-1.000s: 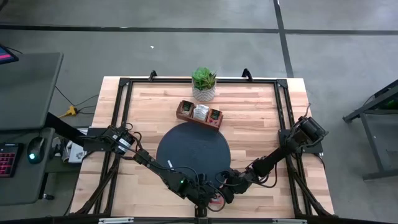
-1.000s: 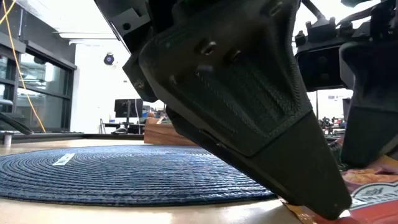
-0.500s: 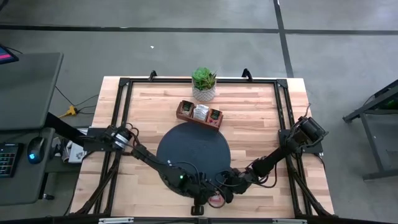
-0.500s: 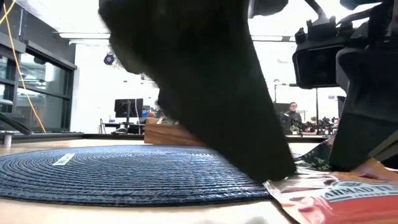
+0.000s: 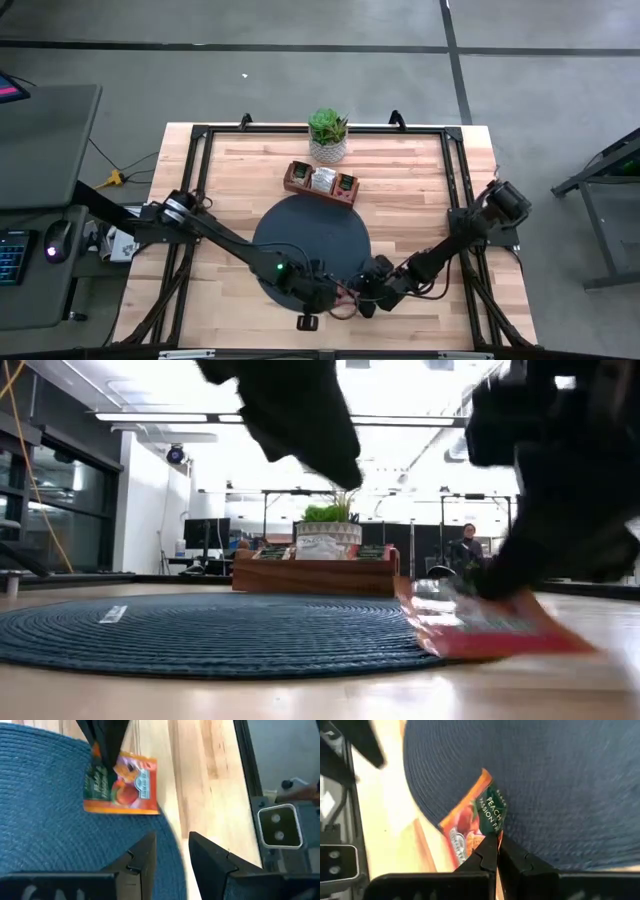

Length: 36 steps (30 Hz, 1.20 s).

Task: Pick & Place Tea
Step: Put the orange tea bag into the right section of the wooden organizer

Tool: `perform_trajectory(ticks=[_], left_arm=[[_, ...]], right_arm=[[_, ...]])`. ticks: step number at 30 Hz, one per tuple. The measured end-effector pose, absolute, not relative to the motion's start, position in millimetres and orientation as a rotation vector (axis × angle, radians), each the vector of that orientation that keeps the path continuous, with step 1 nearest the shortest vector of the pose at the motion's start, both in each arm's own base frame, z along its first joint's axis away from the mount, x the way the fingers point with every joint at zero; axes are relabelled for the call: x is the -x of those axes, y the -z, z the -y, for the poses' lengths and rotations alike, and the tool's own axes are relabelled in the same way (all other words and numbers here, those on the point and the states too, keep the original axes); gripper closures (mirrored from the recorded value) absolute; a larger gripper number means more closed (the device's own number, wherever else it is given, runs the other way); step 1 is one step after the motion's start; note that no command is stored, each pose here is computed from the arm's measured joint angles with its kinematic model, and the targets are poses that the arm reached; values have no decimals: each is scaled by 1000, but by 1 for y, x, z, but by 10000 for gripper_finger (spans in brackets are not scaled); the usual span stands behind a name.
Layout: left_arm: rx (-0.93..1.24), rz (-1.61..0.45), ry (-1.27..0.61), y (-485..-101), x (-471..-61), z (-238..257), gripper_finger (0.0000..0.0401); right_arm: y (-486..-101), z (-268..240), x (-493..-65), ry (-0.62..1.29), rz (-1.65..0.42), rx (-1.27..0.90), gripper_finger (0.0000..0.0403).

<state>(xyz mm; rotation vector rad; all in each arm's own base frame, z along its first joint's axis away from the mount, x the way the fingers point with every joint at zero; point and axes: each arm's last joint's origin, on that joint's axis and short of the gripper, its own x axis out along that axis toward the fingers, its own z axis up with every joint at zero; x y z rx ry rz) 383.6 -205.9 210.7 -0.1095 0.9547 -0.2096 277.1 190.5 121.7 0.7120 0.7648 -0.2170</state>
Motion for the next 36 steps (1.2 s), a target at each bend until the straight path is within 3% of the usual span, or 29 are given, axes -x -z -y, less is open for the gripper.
perform_trajectory(ticks=[6, 13, 24, 36], left_arm=[[142, -917, 182, -199, -364, 195, 287], [349, -686, 223, -184, -332, 183, 287], [693, -213, 343, -164, -284, 155, 287], [739, -114, 323, -144, -248, 133, 287]], right_arm=[[-157, -182, -276, 268, -771, -572, 403], [-199, -161, -283, 353, -716, -365, 403], [-220, -60, -303, 536, -689, -278, 402], [-223, 42, -313, 511, -696, -299, 402]])
